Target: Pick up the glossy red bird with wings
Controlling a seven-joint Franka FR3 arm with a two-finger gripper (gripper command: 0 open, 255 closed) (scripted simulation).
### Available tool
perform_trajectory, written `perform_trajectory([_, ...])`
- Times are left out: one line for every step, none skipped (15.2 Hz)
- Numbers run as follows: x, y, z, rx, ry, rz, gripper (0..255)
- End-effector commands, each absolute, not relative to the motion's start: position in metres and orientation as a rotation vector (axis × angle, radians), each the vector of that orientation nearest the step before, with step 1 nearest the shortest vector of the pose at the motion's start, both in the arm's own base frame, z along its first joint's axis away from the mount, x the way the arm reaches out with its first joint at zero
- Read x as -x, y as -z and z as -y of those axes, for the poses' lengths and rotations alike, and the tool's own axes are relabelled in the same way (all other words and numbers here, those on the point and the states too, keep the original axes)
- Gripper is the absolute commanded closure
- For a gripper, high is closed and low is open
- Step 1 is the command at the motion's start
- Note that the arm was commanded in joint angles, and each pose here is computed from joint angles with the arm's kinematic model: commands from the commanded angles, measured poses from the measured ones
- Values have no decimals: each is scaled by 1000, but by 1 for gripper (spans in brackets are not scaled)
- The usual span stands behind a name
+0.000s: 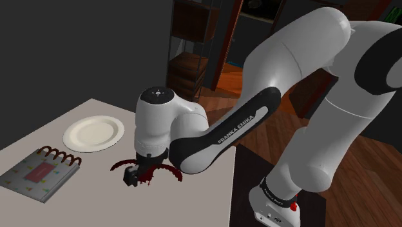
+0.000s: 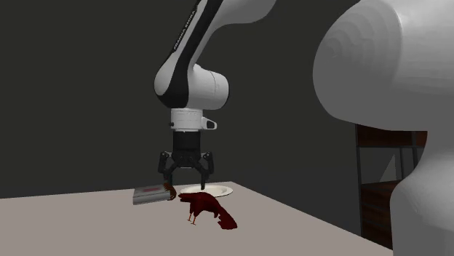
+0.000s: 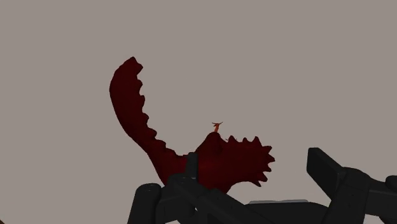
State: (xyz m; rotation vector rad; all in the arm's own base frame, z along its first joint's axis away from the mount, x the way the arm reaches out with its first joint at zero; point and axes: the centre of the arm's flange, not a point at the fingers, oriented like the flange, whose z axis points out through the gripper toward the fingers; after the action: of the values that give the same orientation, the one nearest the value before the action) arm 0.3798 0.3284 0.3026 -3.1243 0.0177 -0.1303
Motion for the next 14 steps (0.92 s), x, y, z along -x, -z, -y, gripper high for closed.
perform_trajectory([-380, -292, -329, 3124, 131, -17, 0])
perform_trajectory([-380, -287, -329, 3124, 131, -17, 0])
perform_trajectory([-380, -281, -329, 3124, 131, -17, 0])
perform_trajectory([-380, -278, -329, 3124, 131, -17, 0])
perform_trajectory([-380, -278, -329, 3124, 131, -17, 0])
perform_trajectory([-380, -278, -329, 3124, 131, -17, 0])
perform_trajectory([-380, -279, -328, 3124, 131, -17, 255])
perform_trajectory([-380, -279, -328, 3124, 131, -17, 255])
perform_trajectory([-380, -279, -328, 3124, 131, -17, 255])
perform_trajectory([-380, -279, -328, 3124, 131, -17, 255])
perform_trajectory([-380, -278, -328, 3124, 131, -17, 255])
perform_trajectory([-380, -278, -328, 3124, 131, -17, 255])
perform_trajectory([-380, -278, -328, 3124, 131, -17, 255])
perform_trajectory([-380, -278, -328, 3124, 131, -17, 255])
